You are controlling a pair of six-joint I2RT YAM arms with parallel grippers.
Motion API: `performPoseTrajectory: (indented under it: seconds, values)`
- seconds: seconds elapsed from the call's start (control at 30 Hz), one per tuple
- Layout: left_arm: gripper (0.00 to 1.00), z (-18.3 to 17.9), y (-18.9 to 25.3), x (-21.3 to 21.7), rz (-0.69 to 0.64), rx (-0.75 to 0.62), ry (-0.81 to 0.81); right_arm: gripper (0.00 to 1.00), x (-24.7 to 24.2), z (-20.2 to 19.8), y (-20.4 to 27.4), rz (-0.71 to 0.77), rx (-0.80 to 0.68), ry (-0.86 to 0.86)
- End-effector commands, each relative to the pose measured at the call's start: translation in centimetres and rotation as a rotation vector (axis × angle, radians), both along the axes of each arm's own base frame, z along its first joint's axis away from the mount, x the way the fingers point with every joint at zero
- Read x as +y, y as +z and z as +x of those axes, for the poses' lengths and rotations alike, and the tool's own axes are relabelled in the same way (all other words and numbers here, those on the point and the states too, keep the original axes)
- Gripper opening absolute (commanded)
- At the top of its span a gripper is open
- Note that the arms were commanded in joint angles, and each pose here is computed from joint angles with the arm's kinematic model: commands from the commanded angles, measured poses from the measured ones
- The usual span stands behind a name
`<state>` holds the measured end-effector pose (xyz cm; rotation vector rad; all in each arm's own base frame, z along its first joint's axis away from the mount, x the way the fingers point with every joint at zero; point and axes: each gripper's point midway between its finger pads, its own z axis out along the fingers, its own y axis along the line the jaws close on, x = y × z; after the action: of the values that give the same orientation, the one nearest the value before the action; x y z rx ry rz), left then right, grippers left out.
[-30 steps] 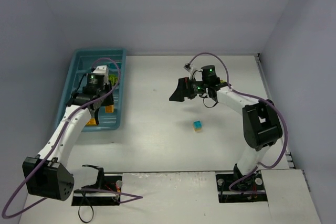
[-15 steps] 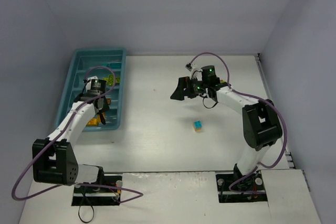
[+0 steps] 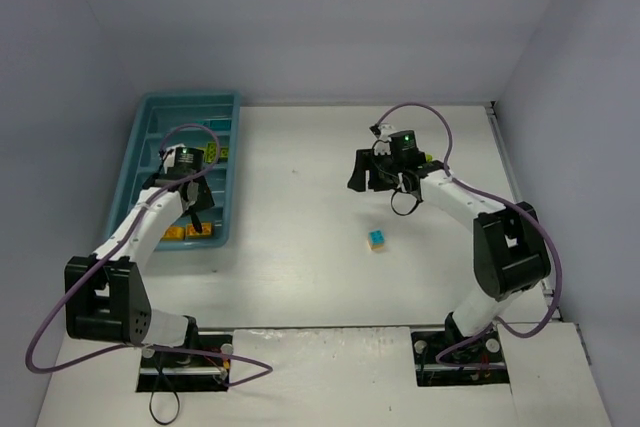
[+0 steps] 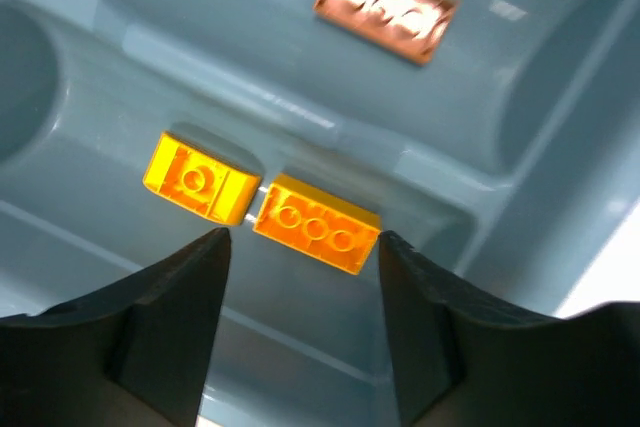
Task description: Sort the legos into containers by color
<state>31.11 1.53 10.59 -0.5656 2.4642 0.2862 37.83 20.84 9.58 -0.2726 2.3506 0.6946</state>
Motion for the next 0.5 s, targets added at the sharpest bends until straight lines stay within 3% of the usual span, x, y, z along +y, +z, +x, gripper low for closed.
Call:
performPoseTrajectory:
  seconds: [0.0,0.1,0.2,0.47]
  values:
    - [0.56,2.7,5.4,-0.6,-0.029,-0.144,-0.015,0.61,-2.6,0.2,1.6,-0.135,-0.055,-0.121]
    - [0.62,4.2,8.6,-2.6,-0.058,-0.212,-0.088,0.63,-3.7,-1.4,0.2,-0.268,-0.024,-0.185]
    - [0.64,5.8,12.4,-5.5,-0.061,-0.292,-0.193,0.63,-4.1,-2.8,-0.9,-0.291,0.038,-0.242]
    - [0.66,6.8,14.7,-13.4,-0.175,-0.344,-0.44,0.64,-5.5,-5.6,-1.7,-0.37,0.1,-0.279]
